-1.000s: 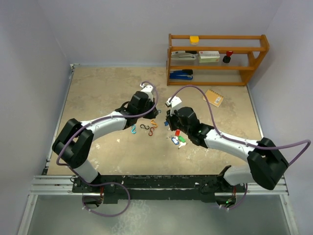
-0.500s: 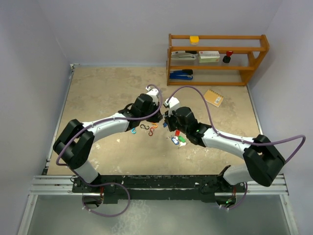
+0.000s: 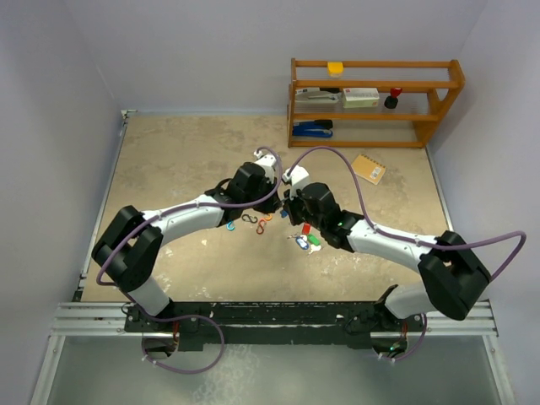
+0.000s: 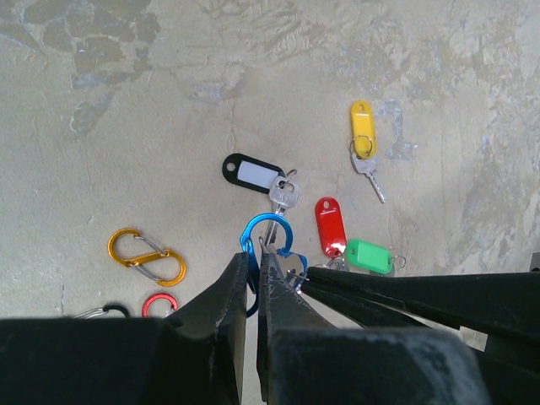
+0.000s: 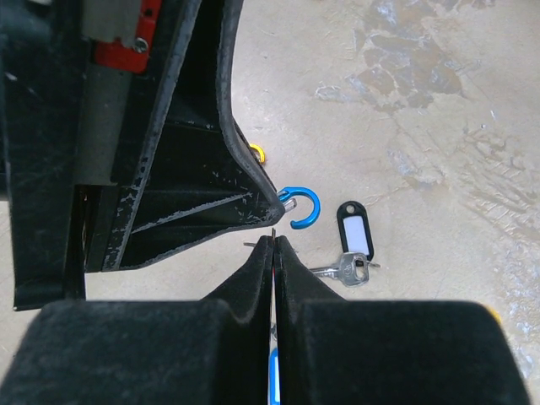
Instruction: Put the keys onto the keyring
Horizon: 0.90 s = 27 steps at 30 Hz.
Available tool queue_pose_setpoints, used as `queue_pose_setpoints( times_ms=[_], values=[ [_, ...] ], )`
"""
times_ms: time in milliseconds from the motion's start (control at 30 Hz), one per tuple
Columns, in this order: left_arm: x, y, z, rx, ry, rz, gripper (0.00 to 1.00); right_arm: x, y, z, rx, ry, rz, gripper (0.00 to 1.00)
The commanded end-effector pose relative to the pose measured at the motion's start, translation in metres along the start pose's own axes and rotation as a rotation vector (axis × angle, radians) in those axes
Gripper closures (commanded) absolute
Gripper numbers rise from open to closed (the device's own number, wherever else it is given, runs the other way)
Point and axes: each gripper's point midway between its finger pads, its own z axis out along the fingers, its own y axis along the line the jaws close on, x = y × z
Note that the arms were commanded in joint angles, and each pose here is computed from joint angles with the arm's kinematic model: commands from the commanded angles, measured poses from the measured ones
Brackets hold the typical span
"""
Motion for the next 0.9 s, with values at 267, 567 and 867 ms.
queue_pose_setpoints(
  times_ms=[267,567,867],
  values=[
    [-0.031,-0.027,-0.016,0.073,-0.075,0.055,1.0,-0.028,0.005,0.003,-0.011,-0.073,0.007,1.0],
    [-0.03,-0.032,-0.021,0.088,-0.07,0.069,1.0,-0.026,0.004,0.005,-0.005,-0.069,0.01,1.0],
    [-0.024,-0.034,-0.024,0.094,-0.047,0.084,1.0,-0.028,0.001,0.003,0.011,-0.078,0.01,1.0]
  ],
)
